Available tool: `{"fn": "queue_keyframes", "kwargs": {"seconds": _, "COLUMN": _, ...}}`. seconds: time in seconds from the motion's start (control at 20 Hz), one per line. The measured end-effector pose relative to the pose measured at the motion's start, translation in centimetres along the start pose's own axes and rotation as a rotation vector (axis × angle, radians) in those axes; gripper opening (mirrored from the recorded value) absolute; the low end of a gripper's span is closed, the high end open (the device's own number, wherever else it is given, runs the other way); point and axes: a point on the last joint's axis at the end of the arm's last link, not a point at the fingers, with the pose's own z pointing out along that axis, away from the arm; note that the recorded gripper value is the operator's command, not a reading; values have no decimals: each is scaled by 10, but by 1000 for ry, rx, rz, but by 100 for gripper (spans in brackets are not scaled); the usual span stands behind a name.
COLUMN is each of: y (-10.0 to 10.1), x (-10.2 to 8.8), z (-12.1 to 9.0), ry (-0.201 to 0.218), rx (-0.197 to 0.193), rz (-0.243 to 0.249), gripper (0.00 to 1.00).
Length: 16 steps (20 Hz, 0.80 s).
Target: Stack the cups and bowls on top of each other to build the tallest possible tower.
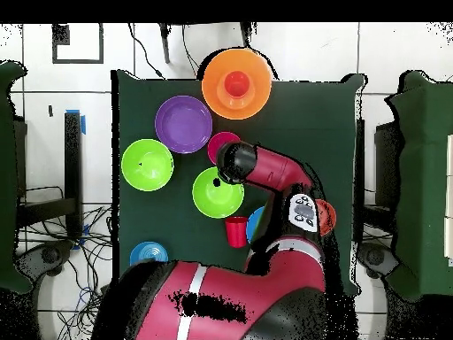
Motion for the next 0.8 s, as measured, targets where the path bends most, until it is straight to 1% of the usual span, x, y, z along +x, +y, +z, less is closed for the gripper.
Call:
{"fn": "queue_keyframes", "kwargs": {"seconds": 0.35, "y": -1, "x": 10, "z": 22, "ry": 29, "rx": 9, "rz": -4, "gripper": 100}}
{"fn": "queue_keyframes", "kwargs": {"seconds": 0.75, "y": 1, "x": 3, "z": 20, "ry": 15, "rx": 7, "rz": -6, "gripper": 100}}
{"fn": "queue_keyframes", "kwargs": {"seconds": 0.8, "y": 1, "x": 2, "z": 20, "ry": 13, "rx": 7, "rz": -5, "gripper": 0}}
